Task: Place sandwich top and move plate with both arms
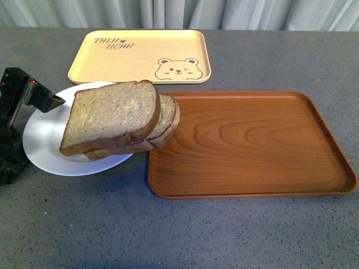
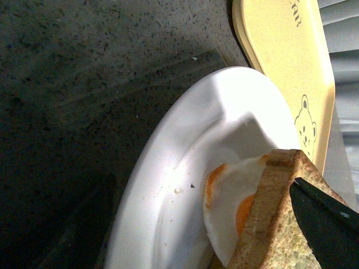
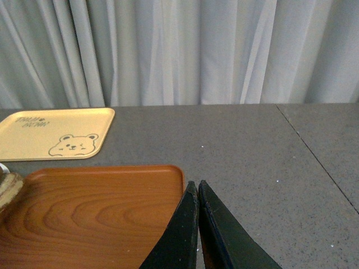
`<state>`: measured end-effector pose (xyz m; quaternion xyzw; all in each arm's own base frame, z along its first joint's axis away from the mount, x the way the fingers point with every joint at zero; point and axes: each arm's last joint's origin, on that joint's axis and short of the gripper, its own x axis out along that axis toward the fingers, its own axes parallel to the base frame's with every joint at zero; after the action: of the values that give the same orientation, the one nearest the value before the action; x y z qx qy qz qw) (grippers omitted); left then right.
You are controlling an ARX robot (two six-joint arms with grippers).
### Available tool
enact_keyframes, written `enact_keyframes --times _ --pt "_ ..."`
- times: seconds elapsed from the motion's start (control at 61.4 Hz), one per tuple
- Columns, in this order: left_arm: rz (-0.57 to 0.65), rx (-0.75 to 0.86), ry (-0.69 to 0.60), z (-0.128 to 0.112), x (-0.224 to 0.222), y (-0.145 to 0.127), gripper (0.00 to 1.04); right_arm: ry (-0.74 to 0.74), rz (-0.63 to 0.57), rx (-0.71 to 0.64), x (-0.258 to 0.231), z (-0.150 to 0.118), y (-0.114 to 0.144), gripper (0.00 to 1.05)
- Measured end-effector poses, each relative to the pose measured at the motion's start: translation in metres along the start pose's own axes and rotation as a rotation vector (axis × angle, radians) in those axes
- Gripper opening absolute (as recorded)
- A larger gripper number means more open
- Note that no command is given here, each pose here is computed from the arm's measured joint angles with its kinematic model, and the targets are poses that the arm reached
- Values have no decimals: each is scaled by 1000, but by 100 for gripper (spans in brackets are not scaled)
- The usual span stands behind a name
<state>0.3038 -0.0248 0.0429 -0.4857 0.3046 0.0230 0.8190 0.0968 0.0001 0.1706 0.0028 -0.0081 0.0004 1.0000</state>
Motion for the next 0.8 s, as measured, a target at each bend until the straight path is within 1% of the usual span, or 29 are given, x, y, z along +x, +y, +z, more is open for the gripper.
enact_keyframes --times 0.244,0.44,0.521,0.538,0.799 --pt "6 -62 7 -5 3 11 47 -1 0 0 0 0 0 2" --pt "-8 -55 11 -7 2 16 15 -1 0 0 0 0 0 2" --pt "-21 -44 14 -8 1 18 4 -1 0 0 0 0 0 2" --pt "-24 -36 16 -8 1 18 2 -1 0 0 0 0 0 2" --pt "-64 -64 12 -9 -2 23 3 -1 0 0 0 0 0 2"
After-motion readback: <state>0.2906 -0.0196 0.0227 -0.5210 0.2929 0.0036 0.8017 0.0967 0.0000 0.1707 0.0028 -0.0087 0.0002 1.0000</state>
